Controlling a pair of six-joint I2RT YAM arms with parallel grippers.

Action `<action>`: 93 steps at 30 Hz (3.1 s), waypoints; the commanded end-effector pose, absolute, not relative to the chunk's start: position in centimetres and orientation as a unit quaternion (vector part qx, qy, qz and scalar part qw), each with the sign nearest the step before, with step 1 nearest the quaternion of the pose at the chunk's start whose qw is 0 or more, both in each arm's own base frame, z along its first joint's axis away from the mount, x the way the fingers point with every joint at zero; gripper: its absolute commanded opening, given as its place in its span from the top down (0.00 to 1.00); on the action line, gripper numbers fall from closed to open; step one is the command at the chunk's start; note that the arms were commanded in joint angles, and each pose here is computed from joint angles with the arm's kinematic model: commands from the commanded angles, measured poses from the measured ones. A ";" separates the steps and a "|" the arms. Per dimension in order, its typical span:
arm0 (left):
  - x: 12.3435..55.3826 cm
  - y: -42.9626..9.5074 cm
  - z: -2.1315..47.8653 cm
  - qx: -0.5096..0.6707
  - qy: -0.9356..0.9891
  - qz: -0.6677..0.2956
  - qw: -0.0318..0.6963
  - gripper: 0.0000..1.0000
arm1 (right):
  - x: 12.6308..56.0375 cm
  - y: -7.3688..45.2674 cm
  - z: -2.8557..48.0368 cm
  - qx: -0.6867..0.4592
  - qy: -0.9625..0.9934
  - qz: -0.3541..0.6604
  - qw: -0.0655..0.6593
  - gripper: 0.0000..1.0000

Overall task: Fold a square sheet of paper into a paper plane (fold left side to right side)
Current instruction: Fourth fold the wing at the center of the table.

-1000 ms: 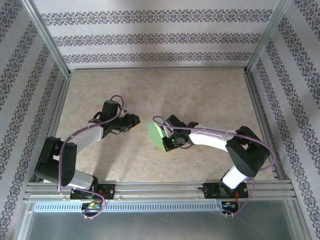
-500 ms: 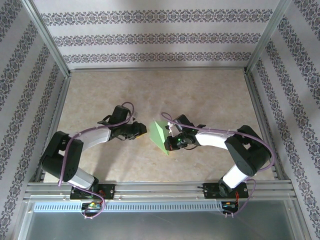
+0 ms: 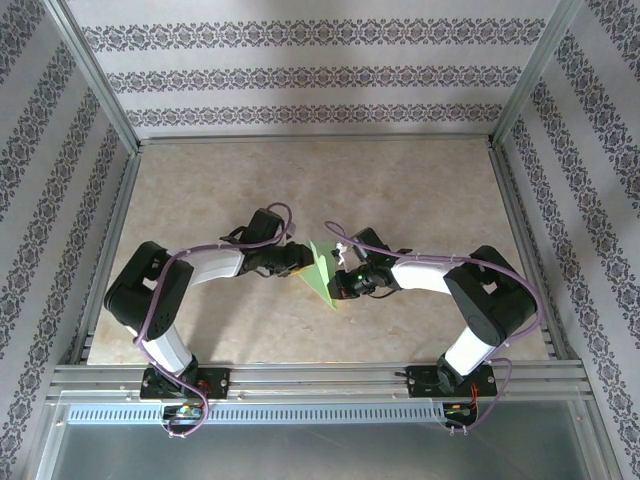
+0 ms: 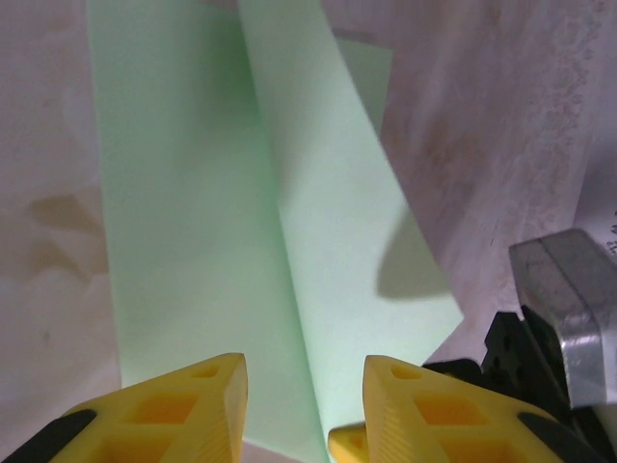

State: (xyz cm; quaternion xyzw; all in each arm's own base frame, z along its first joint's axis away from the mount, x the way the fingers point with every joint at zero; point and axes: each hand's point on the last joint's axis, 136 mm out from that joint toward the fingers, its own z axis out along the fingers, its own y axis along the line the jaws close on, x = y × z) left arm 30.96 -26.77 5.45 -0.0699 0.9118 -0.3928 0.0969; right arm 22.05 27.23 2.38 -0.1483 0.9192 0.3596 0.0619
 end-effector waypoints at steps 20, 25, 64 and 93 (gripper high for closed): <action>33.1 -28.6 3.4 -0.062 0.923 -0.369 0.091 0.60 | 21.8 26.9 1.4 -0.143 0.919 0.364 0.048 0.97; 32.9 -28.5 2.4 -0.065 0.929 -0.357 0.079 0.60 | 21.8 27.0 1.4 -0.143 0.918 0.366 0.046 0.95; 32.3 -27.2 1.1 -0.069 0.944 -0.314 0.071 0.60 | 26.4 28.2 4.8 -0.081 0.895 0.429 0.088 0.65; 32.4 -27.3 1.3 -0.066 0.944 -0.314 0.072 0.60 | 27.3 25.8 2.7 -0.060 0.927 0.356 0.099 1.00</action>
